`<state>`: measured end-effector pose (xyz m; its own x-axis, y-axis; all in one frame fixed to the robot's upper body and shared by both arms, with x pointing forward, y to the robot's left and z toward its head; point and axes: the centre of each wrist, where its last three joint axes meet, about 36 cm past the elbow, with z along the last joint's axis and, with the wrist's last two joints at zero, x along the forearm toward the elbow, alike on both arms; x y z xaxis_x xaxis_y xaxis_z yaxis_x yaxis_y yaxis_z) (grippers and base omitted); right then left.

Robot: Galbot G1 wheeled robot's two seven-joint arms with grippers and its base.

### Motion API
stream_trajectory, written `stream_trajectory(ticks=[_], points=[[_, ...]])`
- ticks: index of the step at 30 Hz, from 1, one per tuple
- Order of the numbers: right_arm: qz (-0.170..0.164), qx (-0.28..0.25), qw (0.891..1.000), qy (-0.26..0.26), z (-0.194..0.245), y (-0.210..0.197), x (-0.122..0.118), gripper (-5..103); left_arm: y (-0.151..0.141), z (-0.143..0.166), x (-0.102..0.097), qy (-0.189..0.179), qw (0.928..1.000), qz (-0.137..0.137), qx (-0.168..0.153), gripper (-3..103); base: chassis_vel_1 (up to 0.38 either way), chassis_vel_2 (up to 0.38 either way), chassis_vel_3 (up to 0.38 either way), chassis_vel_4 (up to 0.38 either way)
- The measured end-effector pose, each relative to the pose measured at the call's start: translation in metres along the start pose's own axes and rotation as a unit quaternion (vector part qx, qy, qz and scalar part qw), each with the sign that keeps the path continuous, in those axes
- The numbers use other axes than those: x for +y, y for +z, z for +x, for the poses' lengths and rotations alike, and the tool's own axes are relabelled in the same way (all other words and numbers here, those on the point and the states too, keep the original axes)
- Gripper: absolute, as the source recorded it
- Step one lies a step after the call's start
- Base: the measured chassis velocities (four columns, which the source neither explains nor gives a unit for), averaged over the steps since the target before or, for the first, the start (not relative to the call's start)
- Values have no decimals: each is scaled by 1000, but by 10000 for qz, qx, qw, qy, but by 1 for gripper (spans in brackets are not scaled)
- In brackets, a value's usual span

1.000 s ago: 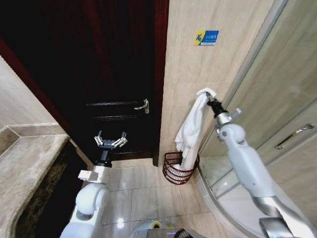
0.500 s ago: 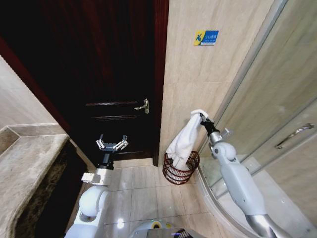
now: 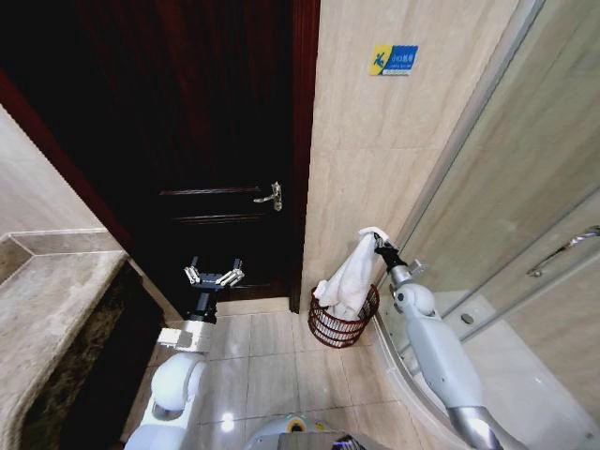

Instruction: Discard the used towel into the hamper.

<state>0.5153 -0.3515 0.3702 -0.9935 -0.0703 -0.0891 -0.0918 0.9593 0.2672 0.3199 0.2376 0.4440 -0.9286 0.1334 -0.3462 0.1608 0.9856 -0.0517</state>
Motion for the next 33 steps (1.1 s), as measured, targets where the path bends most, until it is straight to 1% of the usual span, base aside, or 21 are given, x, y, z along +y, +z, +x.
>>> stream_trajectory(ticks=[6,12,15,18,22,25,28,29,31,33], points=[[-31,214,9996,202,8,18,-11,2,1,7,1,-25,10000,-22,20,100,0,0,0,0],[-109,367,9990,251,6,23,-15,2,2,12,0,-9,10000,-24,31,100,0,0,0,0],[-134,285,9992,255,-2,22,-14,2,2,15,-1,11,10000,-39,35,100,0,0,0,0],[-151,44,9996,213,-18,12,-8,2,2,18,-3,16,10000,-55,44,100,0,0,0,0],[-158,-72,9997,197,-24,3,-3,2,2,19,-3,3,10000,-55,43,100,0,0,0,0],[-146,-50,9997,190,-24,3,-3,2,2,20,-4,-14,10000,-51,33,100,0,0,0,0],[-122,127,9996,229,-21,23,-8,2,3,22,-5,-14,10000,-37,35,100,0,0,0,0],[-122,127,9996,229,-21,23,-8,2,3,22,-5,-14,10000,-37,35,100,0,0,0,0],[-210,210,9991,286,-20,35,-8,2,3,23,-6,7,10000,-39,36,100,0,0,0,0],[-247,227,9990,301,-20,38,-7,2,3,24,-5,8,10000,-46,32,100,0,0,0,0]])
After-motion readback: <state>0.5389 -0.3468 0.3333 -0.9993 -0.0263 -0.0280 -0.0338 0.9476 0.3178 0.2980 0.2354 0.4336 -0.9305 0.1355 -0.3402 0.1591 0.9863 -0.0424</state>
